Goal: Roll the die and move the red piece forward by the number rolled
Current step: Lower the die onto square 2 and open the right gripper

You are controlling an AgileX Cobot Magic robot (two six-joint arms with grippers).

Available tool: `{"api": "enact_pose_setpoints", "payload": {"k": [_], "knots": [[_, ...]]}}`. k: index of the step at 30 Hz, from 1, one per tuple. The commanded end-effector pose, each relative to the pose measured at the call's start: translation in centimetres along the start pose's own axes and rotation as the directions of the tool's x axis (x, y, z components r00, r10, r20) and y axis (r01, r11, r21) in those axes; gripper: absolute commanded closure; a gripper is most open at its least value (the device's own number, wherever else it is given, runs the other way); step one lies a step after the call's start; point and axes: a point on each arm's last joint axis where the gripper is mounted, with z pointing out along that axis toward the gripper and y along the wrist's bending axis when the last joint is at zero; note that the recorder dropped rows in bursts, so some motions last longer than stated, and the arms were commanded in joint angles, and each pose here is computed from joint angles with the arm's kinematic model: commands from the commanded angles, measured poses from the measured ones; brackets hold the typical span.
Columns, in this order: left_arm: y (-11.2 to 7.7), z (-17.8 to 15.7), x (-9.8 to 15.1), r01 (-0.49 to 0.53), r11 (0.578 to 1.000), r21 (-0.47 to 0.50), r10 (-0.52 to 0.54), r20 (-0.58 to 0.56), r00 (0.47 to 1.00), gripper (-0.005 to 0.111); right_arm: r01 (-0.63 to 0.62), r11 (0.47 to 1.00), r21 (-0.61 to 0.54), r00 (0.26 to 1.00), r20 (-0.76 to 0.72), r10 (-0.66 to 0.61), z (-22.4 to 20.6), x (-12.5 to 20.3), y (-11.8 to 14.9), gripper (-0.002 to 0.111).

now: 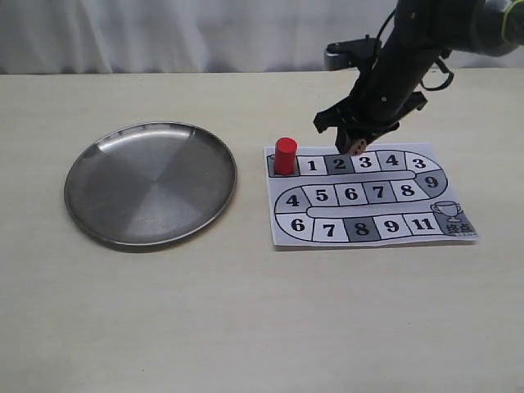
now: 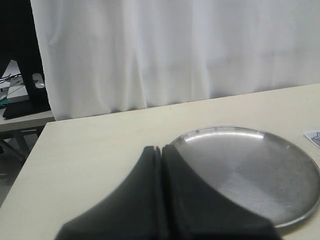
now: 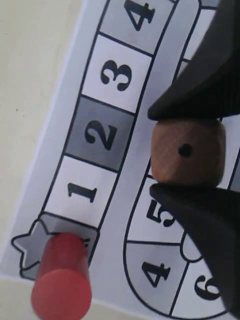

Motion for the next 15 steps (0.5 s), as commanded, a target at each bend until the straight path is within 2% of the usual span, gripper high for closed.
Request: {"api": "enact_pose_setpoints", "payload": {"k": [1, 5, 11, 15], "knots": [[-0.02, -0.01, -0.04, -0.001, 1.000, 0.003, 0.001, 0.011, 1.000, 0.107, -0.003, 1.000, 0.015, 1.000, -0.017, 0.003, 1.91, 0.26, -0.45, 0.100], [-0.02, -0.01, -0.04, -0.001, 1.000, 0.003, 0.001, 0.011, 1.000, 0.107, -0.006, 1.000, 0.017, 1.000, -0.009, 0.006, 2.38, 0.18, -0.50, 0.082], [-0.02, -0.01, -0.04, -0.001, 1.000, 0.003, 0.001, 0.011, 1.000, 0.107, -0.025, 1.000, 0.015, 1.000, -0.003, 0.025, 2.38, 0.13, -0.49, 0.046], [-0.02, -0.01, -0.04, -0.001, 1.000, 0.003, 0.001, 0.011, 1.000, 0.107, -0.021, 1.000, 0.019, 1.000, 0.003, 0.020, 2.38, 0.07, -0.52, 0.032]]}}
